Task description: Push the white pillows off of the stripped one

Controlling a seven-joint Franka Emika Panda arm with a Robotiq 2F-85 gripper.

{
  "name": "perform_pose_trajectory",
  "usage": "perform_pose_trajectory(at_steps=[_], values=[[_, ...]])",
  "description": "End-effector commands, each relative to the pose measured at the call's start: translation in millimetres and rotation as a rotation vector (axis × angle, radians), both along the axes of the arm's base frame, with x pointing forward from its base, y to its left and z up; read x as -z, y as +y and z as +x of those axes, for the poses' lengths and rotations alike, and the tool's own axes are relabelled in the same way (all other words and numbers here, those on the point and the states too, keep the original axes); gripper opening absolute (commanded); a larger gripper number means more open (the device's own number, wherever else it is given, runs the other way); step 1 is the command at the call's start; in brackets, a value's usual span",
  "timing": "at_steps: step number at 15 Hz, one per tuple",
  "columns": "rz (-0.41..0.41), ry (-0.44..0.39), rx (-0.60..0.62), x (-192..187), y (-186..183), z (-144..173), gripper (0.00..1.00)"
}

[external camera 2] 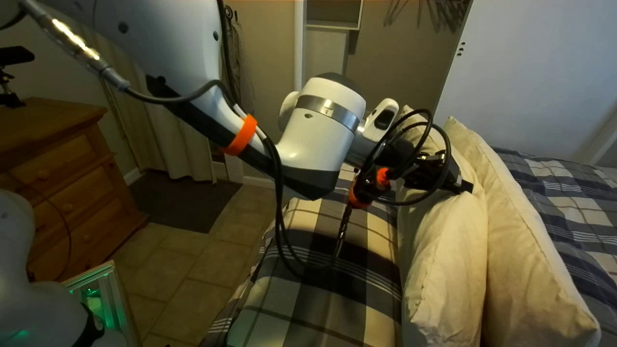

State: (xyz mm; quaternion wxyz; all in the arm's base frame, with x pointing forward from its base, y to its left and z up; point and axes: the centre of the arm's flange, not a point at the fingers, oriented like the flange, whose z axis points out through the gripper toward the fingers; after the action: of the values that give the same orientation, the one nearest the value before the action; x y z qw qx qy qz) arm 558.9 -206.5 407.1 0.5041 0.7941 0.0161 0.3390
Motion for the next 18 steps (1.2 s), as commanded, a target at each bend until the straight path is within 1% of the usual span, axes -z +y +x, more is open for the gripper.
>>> perform_pose_trajectory(at_steps=[1,4,8,10,12,13,15,18], values=[[0.0,0.0,0.0,0,0,0,0.07],[-0.032,-0.031,0.073,-1,-10,33,0.07],[-0.069,-0.072,0.139,2,-35,82,0.07],[-0.078,-0.076,0.153,11,-52,104,0.07],[-0.064,-0.088,0.165,21,-69,124,0.07],[-0.055,-0.105,0.161,24,-77,131,0.06],[-0.065,-0.14,0.179,18,-95,141,0.06],[-0.094,-0.197,0.224,10,-128,157,0.07]])
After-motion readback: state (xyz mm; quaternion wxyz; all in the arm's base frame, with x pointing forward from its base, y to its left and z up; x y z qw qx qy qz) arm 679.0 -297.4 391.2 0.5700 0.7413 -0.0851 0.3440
